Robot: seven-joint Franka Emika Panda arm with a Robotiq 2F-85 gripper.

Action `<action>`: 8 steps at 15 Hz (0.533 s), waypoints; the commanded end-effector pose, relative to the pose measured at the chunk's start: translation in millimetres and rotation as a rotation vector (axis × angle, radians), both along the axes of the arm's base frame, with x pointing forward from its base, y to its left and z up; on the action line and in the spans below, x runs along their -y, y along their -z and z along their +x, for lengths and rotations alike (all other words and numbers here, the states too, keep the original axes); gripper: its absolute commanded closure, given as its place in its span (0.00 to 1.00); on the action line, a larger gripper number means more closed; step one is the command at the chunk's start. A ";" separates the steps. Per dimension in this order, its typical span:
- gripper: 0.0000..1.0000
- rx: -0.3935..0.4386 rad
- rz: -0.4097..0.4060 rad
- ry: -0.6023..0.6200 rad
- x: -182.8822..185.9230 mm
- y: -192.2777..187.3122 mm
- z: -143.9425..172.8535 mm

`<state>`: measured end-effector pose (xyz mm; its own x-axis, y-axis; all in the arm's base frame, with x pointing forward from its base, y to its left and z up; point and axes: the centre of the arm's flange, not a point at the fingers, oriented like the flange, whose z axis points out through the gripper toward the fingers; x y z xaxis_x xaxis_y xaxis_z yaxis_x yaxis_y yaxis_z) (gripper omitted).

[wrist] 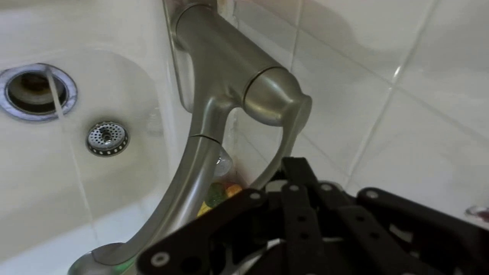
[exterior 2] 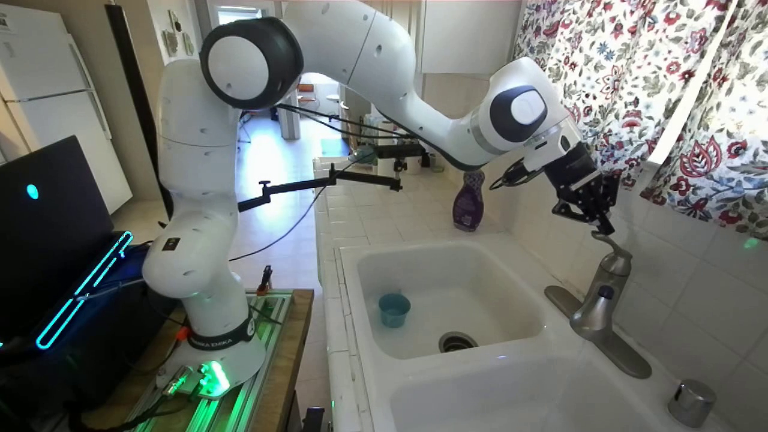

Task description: Close the tap

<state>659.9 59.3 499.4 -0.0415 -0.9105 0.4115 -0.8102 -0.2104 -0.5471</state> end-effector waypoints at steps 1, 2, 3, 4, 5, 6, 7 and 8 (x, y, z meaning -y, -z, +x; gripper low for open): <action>1.00 -0.013 -0.022 0.044 1.5 5.4 -40.0; 1.00 -0.015 -0.022 0.046 0.8 5.4 -43.7; 1.00 -0.019 -0.023 0.045 -0.3 5.9 -47.7; 1.00 -0.022 -0.020 0.042 -2.0 7.1 -51.2; 1.00 -0.022 -0.020 0.038 -3.9 5.8 -54.2; 1.00 -0.013 -0.021 0.026 -8.1 -3.1 -57.5; 1.00 -0.020 -0.029 0.015 -12.3 -11.2 -62.4; 1.00 -0.062 -0.041 -0.008 -19.2 -26.1 -72.2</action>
